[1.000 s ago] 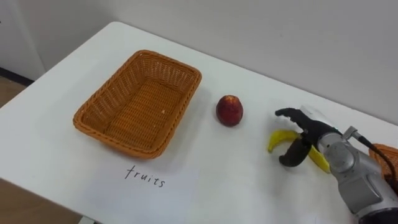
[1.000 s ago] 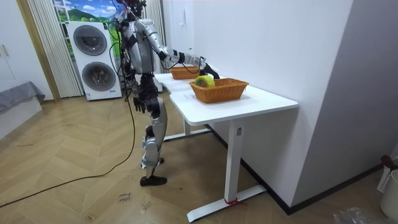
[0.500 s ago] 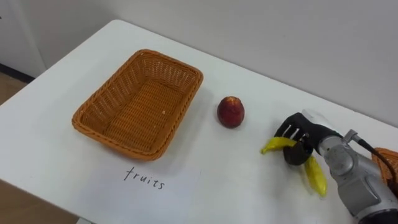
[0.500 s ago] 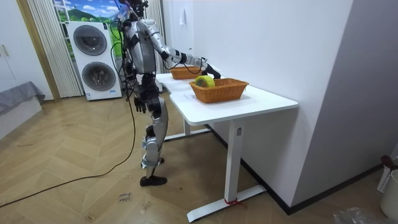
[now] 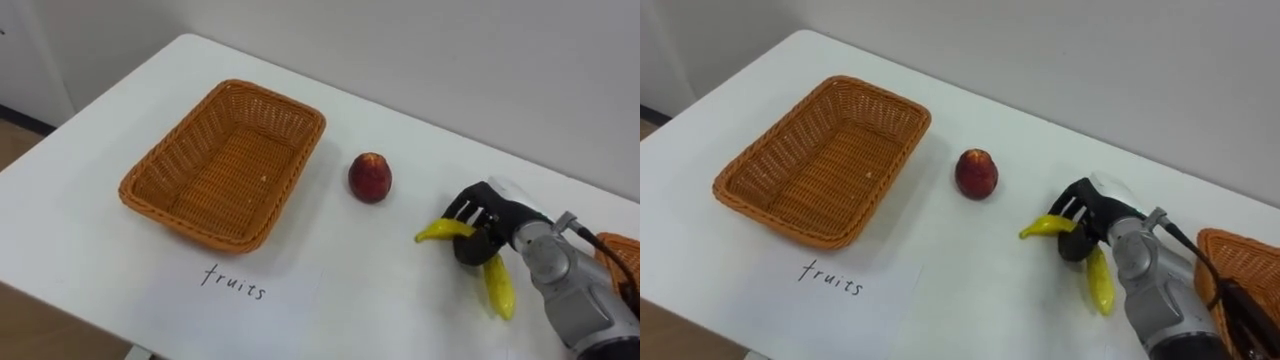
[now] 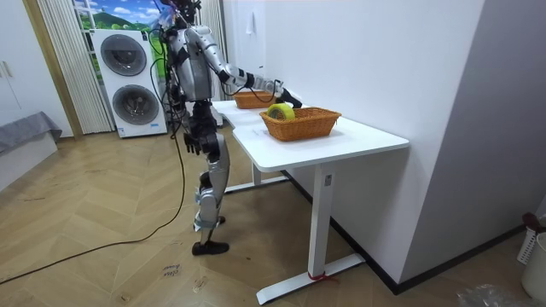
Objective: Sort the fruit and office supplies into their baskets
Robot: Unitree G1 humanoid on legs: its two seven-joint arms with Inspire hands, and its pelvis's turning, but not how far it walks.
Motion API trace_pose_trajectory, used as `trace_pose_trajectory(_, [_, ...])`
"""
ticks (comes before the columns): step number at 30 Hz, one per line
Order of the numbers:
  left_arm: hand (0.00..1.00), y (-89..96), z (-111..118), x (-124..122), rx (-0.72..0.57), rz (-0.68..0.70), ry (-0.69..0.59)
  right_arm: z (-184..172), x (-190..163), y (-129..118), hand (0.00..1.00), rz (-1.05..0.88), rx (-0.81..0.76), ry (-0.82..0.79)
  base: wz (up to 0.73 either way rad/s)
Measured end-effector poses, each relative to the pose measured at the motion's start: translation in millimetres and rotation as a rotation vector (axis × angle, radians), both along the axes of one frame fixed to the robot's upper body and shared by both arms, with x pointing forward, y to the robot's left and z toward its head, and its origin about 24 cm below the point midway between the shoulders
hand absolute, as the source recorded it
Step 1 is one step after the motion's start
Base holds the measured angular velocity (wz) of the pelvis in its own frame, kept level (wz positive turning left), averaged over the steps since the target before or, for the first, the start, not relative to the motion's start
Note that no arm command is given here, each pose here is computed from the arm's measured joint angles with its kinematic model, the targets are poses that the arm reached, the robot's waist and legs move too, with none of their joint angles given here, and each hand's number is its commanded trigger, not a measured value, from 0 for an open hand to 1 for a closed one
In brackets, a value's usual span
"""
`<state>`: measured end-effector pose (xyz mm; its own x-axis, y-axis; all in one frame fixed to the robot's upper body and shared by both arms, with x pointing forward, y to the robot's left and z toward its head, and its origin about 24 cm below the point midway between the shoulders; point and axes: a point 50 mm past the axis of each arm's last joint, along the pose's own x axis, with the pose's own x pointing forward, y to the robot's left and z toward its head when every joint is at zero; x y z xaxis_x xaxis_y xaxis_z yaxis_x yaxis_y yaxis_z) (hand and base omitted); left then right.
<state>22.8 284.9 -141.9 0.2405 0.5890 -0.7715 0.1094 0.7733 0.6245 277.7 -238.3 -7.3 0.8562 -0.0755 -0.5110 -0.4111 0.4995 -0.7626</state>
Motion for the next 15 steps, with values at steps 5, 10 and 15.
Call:
trace_pose_trajectory(5, [0.0, -0.6, 0.5, 5.7, 0.019, 0.001, -0.019, 11.5, 4.0, 7.1, 1.0, 0.038, 0.011, -0.026, -0.06])
trace_pose_trajectory(10, [0.0, -3.9, -0.6, 5.0, 0.015, -0.005, -0.017, 34.3, 10.0, 21.6, 1.0, 0.111, 0.034, -0.094, -0.13])
trace_pose_trajectory(15, [0.0, -2.5, -0.2, 4.9, 0.017, 0.02, -0.029, 63.3, 14.7, 35.0, 1.0, 0.173, 0.042, -0.219, -0.02])
